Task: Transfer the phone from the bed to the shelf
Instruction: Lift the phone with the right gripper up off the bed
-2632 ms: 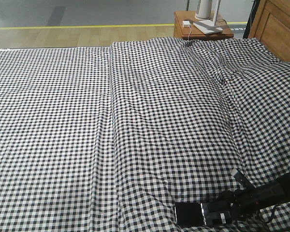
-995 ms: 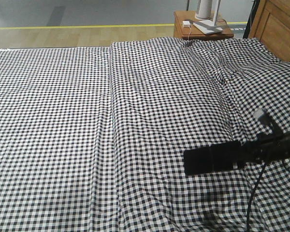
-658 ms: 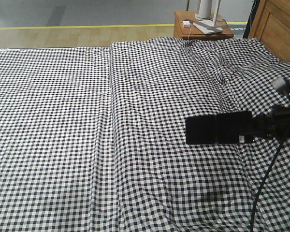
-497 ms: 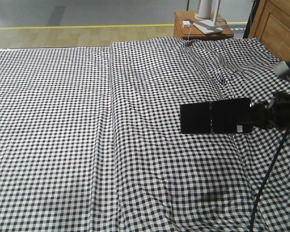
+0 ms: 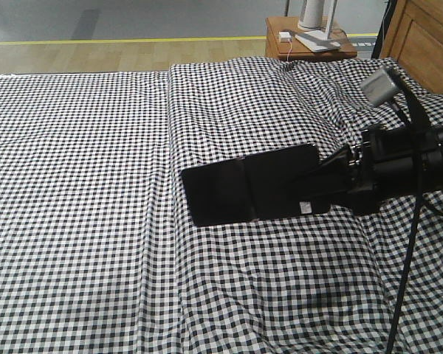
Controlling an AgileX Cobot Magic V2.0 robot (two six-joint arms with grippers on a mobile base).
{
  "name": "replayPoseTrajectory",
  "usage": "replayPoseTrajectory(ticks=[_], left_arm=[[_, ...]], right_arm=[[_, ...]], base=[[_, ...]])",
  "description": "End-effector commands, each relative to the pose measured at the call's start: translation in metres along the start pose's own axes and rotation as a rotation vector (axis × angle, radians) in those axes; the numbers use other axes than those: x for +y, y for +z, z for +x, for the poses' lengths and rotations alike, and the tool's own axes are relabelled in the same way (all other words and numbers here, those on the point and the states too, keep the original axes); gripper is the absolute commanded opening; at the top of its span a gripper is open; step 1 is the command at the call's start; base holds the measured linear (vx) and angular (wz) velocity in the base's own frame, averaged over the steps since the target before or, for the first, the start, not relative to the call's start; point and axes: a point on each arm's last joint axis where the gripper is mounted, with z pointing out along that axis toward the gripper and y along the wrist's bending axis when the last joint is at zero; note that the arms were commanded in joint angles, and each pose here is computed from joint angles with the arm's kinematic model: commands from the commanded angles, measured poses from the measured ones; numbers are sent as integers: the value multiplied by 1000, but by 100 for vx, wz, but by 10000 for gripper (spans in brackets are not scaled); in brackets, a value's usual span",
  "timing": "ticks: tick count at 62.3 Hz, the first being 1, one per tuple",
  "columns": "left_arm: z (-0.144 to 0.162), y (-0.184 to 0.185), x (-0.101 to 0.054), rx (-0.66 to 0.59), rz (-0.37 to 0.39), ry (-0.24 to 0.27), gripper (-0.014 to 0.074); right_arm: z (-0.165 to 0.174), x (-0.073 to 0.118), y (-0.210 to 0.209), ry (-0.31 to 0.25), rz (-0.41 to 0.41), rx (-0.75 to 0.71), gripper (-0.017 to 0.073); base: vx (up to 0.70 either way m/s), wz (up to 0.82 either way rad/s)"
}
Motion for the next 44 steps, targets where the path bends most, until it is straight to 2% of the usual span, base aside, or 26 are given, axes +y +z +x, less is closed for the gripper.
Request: replayPoseTrajectory(ticks=[1,22,44], left_arm=[[-14,-3,2,-107,-10,-14,1],[-14,-3,2,-107,-10,-14,1],[-14,-3,2,-107,-10,-14,1]], right_arm=[[-14,33,-6,-58,-113,-53,-3],[-17,69,0,-116,-184,-31,-3],[-17,73,0,-121,-191,-31,-3]], base=[[0,0],[0,0],[0,0]])
